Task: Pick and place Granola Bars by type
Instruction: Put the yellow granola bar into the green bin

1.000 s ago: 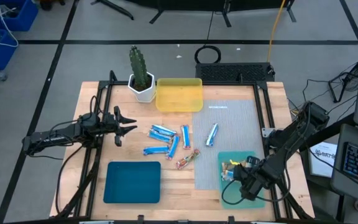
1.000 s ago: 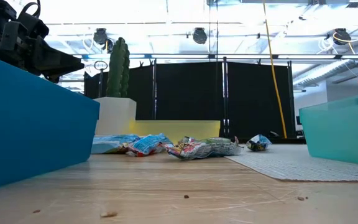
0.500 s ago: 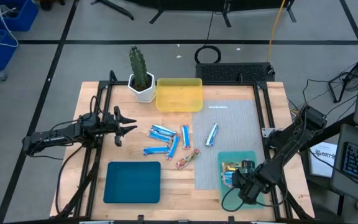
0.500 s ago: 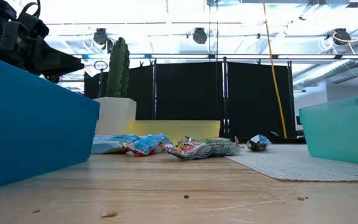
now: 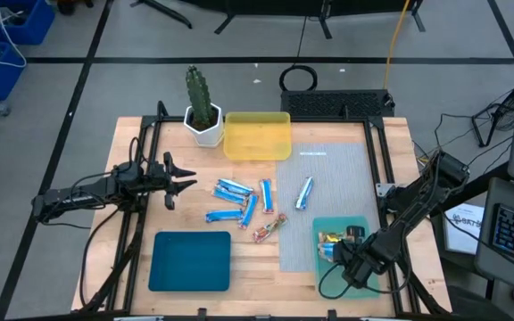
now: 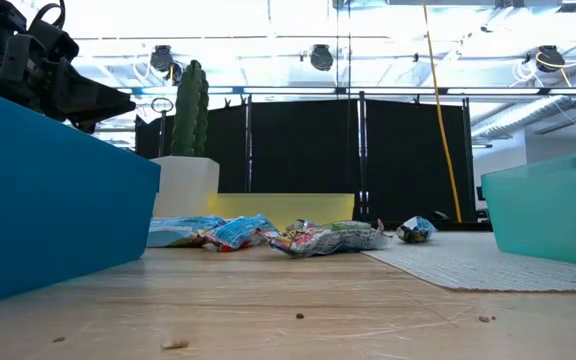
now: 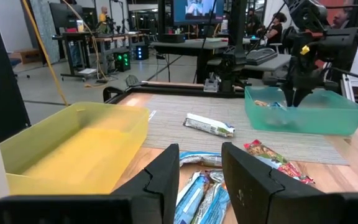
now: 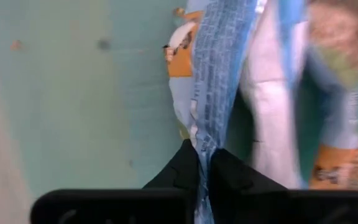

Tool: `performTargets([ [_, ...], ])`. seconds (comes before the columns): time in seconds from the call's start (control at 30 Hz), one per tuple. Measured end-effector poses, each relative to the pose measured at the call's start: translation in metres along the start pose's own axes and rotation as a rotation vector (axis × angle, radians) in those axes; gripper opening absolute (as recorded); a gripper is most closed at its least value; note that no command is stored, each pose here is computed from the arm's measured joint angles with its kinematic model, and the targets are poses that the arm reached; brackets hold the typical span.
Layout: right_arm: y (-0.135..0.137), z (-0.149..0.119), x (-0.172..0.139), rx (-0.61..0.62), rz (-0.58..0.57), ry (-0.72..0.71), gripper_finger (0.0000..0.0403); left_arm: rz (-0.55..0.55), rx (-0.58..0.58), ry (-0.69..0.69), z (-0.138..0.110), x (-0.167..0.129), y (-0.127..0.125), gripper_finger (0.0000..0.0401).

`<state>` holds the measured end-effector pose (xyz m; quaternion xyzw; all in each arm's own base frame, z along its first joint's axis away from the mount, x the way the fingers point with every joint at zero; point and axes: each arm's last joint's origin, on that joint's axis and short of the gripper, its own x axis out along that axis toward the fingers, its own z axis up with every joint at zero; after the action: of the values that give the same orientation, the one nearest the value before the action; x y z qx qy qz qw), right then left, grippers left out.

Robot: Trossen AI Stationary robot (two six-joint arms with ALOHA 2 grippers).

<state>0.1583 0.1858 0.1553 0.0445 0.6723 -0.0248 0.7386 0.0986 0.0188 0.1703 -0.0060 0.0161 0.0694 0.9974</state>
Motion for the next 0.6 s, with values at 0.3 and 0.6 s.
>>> performTargets([
  [0.3, -0.0019, -0.0026, 0.0047, 0.042, 0.018, 0.028, 0.0086, 0.0, 0.0, 0.0, 0.0, 0.0, 0.0, 0.0124],
  [0.6, -0.003, -0.0033, 0.0034, 0.038, -0.001, 0.04, 0.0115, 0.0, 0.0, 0.0, 0.0, 0.0, 0.0, 0.0124],
])
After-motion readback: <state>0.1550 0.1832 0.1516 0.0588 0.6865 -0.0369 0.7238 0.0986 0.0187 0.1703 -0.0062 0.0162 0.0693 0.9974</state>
